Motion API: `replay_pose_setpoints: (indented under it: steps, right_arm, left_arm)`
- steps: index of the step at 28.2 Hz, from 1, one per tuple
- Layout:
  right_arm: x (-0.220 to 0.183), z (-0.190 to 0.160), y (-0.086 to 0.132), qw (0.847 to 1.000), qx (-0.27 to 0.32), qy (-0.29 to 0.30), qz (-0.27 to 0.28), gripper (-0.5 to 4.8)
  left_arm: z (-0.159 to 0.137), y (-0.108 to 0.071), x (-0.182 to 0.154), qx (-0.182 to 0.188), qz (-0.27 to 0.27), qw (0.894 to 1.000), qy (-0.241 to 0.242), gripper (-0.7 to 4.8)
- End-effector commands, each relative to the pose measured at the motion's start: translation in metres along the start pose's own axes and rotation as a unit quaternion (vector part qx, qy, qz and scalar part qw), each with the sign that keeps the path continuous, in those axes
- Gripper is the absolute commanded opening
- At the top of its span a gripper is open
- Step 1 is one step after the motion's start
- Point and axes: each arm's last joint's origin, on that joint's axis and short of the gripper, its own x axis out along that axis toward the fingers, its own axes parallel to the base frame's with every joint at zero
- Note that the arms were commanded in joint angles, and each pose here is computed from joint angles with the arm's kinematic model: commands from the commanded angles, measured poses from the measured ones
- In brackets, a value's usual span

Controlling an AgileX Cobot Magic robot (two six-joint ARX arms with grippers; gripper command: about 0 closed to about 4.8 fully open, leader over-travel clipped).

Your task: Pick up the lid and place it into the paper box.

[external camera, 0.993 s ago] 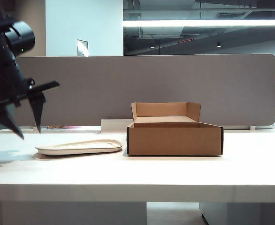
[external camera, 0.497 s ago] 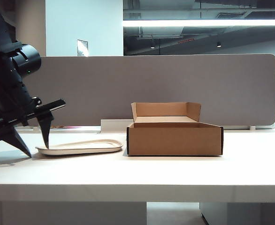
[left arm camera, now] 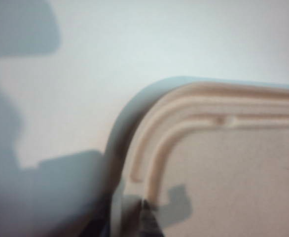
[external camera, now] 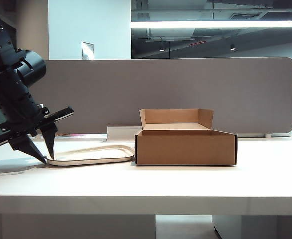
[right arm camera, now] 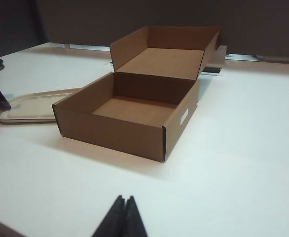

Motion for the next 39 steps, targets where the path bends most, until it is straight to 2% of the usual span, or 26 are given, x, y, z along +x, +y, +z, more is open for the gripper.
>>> replay_pose_setpoints:
  steps: [1,2,3,10,13,17,24,26,32,36,39]
  right_arm:
    - [0.000,0.000,0.000,1.000,-0.002,-0.005,-0.001,-0.01]
    - [0.000,0.000,0.000,1.000,-0.002,-0.005,-0.001,-0.01]
    - [0.000,0.000,0.000,1.000,-0.002,-0.005,-0.001,-0.01]
    - [0.000,0.000,0.000,1.000,-0.002,-0.005,-0.001,-0.01]
    - [0.000,0.000,0.000,1.000,-0.002,-0.005,-0.001,-0.01]
    - [0.000,0.000,0.000,1.000,-0.002,-0.005,-0.001,-0.01]
    - [0.000,0.000,0.000,1.000,-0.002,-0.005,-0.001,-0.01]
    - [0.000,0.000,0.000,1.000,-0.002,-0.005,-0.001,-0.01]
    - [0.000,0.000,0.000,1.000,-0.002,-0.005,-0.001,-0.01]
    - [0.000,0.000,0.000,1.000,-0.002,-0.005,-0.001,-0.01]
    - [0.000,0.000,0.000,1.000,-0.002,-0.005,-0.001,-0.01]
  left_arm:
    - [-0.003,0.002,0.003,0.002,0.008,1.000,0.010,0.66]
    - [-0.003,0.002,0.003,0.002,0.007,1.000,0.009,0.05]
    - [-0.003,0.002,0.003,0.002,0.007,1.000,0.008,-0.05]
    - [-0.001,0.000,-0.001,0.014,0.002,1.000,0.002,-0.06]
    - [0.002,-0.003,-0.008,0.016,0.003,1.000,-0.016,-0.06]
    - [0.008,-0.007,-0.025,0.046,0.008,0.997,-0.056,-0.06]
    - [0.013,-0.014,-0.047,0.048,-0.013,0.995,-0.083,-0.06]
    - [0.015,-0.017,-0.055,0.050,-0.028,0.994,-0.093,-0.06]
    - [0.025,-0.030,-0.092,0.056,-0.086,0.981,-0.164,-0.06]
    - [0.027,-0.037,-0.104,0.061,-0.138,0.973,-0.174,-0.06]
    - [0.023,-0.052,-0.108,0.067,-0.188,0.964,-0.177,-0.06]
